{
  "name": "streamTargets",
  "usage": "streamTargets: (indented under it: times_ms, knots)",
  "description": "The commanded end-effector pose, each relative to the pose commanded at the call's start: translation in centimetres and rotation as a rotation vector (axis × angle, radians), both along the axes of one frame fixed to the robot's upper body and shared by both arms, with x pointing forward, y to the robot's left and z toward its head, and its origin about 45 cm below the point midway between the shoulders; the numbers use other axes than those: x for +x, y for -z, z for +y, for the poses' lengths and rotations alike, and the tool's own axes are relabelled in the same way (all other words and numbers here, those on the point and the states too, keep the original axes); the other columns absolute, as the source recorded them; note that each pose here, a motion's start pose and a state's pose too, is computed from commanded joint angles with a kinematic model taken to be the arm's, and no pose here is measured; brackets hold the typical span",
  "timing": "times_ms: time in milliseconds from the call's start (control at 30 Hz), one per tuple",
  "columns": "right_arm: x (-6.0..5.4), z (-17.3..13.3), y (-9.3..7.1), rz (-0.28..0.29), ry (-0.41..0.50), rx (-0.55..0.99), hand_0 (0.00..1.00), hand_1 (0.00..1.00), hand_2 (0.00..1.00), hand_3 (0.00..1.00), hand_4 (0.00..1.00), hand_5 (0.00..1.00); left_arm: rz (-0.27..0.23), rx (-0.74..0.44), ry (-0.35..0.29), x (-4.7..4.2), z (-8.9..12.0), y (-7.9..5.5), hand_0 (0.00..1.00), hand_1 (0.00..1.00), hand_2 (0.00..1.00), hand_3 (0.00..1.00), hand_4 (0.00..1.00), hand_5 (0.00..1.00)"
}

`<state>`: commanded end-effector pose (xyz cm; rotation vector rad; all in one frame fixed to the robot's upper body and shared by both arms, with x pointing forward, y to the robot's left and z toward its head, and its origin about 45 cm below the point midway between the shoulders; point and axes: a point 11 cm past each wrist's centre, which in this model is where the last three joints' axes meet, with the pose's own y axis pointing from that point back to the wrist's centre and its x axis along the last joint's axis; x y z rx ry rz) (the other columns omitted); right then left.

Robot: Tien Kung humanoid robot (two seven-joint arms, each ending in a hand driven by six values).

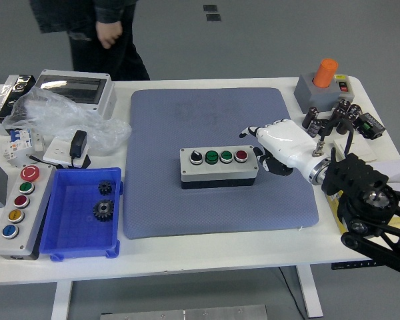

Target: Pick up the button,place it on the desk,press the button,press the button

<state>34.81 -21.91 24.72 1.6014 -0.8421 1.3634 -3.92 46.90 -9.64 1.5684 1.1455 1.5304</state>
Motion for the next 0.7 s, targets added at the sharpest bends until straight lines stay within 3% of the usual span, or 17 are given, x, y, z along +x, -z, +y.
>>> streamTargets:
  times_ms: [233, 267, 433, 467, 633, 667, 700]
  knots:
    - [1.0, -1.1, -1.5, -0.018, 0.045, 0.192, 0.589, 0.309, 0.215, 0.748, 0.323, 0.002, 0.007, -0.004, -0.001, -0.19, -0.1, 0.0, 0.681, 0.697, 0.636, 0.643, 0.581, 0.392]
    - [1.2, -1.3, -1.6, -0.015, 0.053, 0.223, 0.532, 0.302, 0.322, 0.754, 0.537, 0.241, 0.008, -0.004, -0.002, -0.22, -0.1, 0.0, 0.682, 0.699, 0.637, 0.643, 0.578, 0.394]
    - [1.6, -1.9, -1.1, 0.023, 0.093, 0.386, 0.532, 0.302, 0.322, 0.754, 0.537, 0.241, 0.010, -0.005, -0.008, -0.41, -0.1, 0.0, 0.682, 0.699, 0.637, 0.643, 0.578, 0.394]
    - [1.6, -2.0, -1.0, 0.035, 0.097, 0.422, 0.681, 0.587, 0.649, 0.837, 0.816, 0.335, 0.011, -0.006, -0.009, -0.47, -0.1, 0.0, 0.683, 0.698, 0.636, 0.642, 0.581, 0.395]
    - [1.8, -2.6, -0.8, 0.069, 0.120, 0.584, 0.681, 0.587, 0.649, 0.837, 0.816, 0.335, 0.013, -0.009, -0.015, -0.63, -0.2, 0.1, 0.683, 0.698, 0.636, 0.642, 0.581, 0.395]
    - [1.9, -2.7, -0.7, 0.075, 0.127, 0.612, 0.811, 0.773, 0.805, 0.914, 0.992, 0.490, 0.013, -0.010, -0.015, -0.64, -0.2, 0.1, 0.684, 0.698, 0.637, 0.643, 0.581, 0.394]
    - [1.9, -2.9, -0.6, 0.081, 0.134, 0.637, 0.811, 0.773, 0.805, 0.914, 0.992, 0.490, 0.012, -0.010, -0.016, -0.64, -0.2, 0.1, 0.684, 0.698, 0.637, 0.643, 0.581, 0.394]
